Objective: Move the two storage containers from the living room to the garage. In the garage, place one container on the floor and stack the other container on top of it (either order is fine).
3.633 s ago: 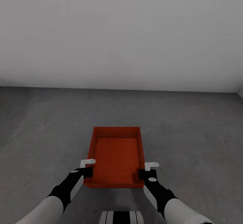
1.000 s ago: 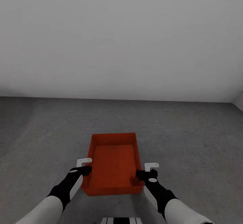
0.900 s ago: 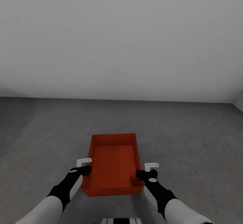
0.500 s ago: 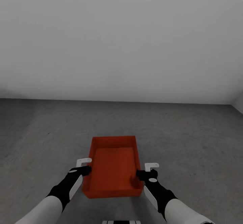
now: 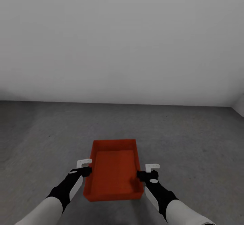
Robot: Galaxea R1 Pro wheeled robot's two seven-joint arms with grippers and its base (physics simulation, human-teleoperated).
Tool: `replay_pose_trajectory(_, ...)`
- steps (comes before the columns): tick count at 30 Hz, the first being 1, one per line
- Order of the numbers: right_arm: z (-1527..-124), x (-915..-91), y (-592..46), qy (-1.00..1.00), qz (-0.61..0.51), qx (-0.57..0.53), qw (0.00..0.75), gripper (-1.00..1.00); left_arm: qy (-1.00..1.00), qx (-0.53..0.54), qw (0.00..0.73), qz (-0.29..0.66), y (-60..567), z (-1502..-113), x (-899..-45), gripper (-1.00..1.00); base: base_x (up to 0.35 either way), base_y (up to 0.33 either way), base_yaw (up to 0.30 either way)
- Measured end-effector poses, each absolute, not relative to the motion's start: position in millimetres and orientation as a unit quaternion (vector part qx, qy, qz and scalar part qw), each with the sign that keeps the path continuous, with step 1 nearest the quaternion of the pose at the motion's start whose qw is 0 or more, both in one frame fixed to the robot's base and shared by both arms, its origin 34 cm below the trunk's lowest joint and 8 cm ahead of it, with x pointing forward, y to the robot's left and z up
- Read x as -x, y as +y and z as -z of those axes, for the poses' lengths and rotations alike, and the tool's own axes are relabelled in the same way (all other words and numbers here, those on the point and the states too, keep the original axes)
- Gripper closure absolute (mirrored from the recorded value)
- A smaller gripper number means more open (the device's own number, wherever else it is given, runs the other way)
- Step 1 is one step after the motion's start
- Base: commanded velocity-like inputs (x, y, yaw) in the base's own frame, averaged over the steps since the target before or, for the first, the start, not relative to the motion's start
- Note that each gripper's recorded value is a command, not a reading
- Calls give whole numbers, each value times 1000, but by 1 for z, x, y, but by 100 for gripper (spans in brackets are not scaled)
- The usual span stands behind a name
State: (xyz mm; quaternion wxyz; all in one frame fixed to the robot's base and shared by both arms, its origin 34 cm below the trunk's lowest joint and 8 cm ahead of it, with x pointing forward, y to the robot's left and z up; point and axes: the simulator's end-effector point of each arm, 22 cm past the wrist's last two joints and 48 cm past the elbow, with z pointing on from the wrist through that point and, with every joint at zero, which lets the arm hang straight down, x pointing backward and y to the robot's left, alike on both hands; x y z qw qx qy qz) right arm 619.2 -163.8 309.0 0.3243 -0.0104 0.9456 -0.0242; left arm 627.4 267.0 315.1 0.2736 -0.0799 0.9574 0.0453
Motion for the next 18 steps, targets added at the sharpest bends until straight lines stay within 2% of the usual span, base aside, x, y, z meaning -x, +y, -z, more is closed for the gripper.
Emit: replay_pose_trajectory(18, -348, -627, -164, 946, 27, 10, 324, -100, 957, 80, 274, -46, 267, -354, -636, -100, 0, 0, 0)
